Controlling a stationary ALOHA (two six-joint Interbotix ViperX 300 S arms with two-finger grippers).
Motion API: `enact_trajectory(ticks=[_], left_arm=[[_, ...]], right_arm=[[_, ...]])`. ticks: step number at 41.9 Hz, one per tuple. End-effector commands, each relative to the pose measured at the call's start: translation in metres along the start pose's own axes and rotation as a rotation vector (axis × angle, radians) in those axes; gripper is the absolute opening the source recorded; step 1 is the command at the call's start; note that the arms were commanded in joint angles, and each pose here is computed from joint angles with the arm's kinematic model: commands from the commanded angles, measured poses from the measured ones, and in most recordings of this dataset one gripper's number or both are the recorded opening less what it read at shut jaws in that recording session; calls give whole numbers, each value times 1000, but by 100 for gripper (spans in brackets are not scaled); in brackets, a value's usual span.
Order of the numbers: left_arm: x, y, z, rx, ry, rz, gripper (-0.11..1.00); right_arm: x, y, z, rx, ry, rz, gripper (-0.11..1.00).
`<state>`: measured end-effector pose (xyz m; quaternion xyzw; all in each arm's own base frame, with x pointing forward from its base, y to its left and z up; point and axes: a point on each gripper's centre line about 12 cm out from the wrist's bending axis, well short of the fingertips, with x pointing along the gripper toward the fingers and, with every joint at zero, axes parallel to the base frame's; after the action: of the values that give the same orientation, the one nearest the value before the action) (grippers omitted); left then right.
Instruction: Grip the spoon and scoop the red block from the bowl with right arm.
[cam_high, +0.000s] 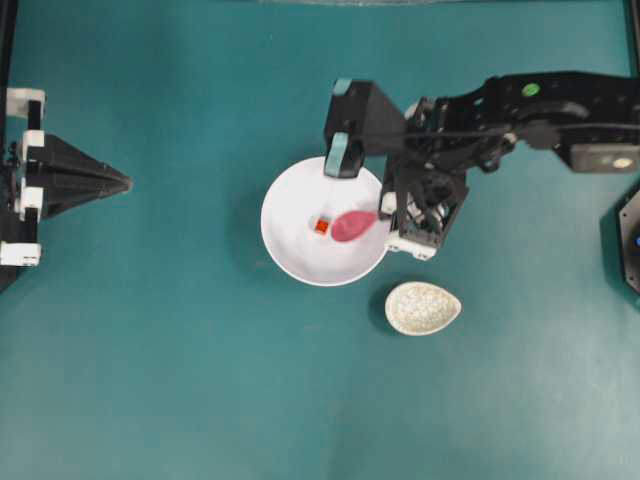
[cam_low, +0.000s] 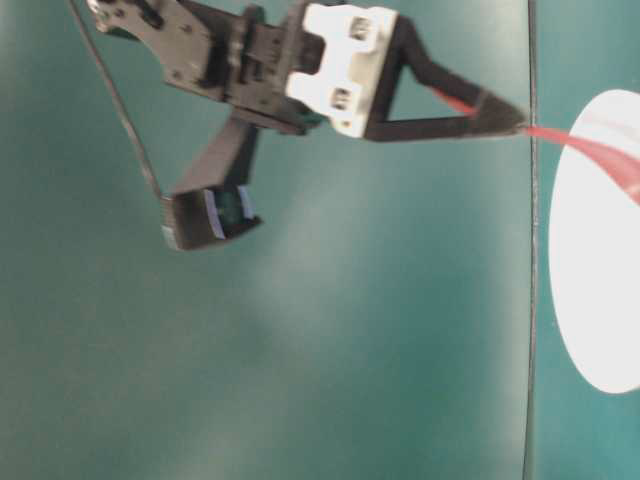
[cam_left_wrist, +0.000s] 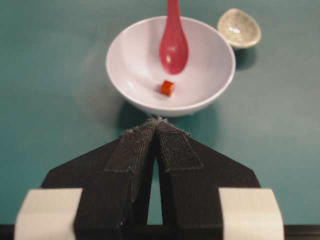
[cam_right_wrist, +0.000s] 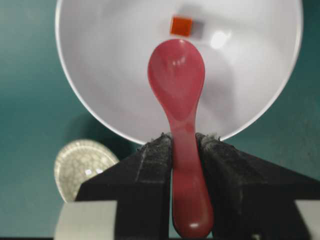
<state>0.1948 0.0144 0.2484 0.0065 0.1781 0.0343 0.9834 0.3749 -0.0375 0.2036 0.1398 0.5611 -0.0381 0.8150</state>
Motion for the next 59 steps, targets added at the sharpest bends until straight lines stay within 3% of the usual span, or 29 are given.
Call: enact_trajectory(ticks=[1, 22, 41, 59], left_arm=[[0, 1, 5, 4, -17, 3, 1], [0, 1, 4, 4, -14, 3, 1], [0, 1, 5, 4, -15, 3, 1], [0, 1, 5, 2, -15, 3, 1]], right_arm=[[-6, 3, 8, -4, -25, 4, 24], [12, 0, 20, 1, -86, -3, 24], [11, 2, 41, 8, -240, 3, 24], [1, 10, 28, -10, -293, 15, 24]])
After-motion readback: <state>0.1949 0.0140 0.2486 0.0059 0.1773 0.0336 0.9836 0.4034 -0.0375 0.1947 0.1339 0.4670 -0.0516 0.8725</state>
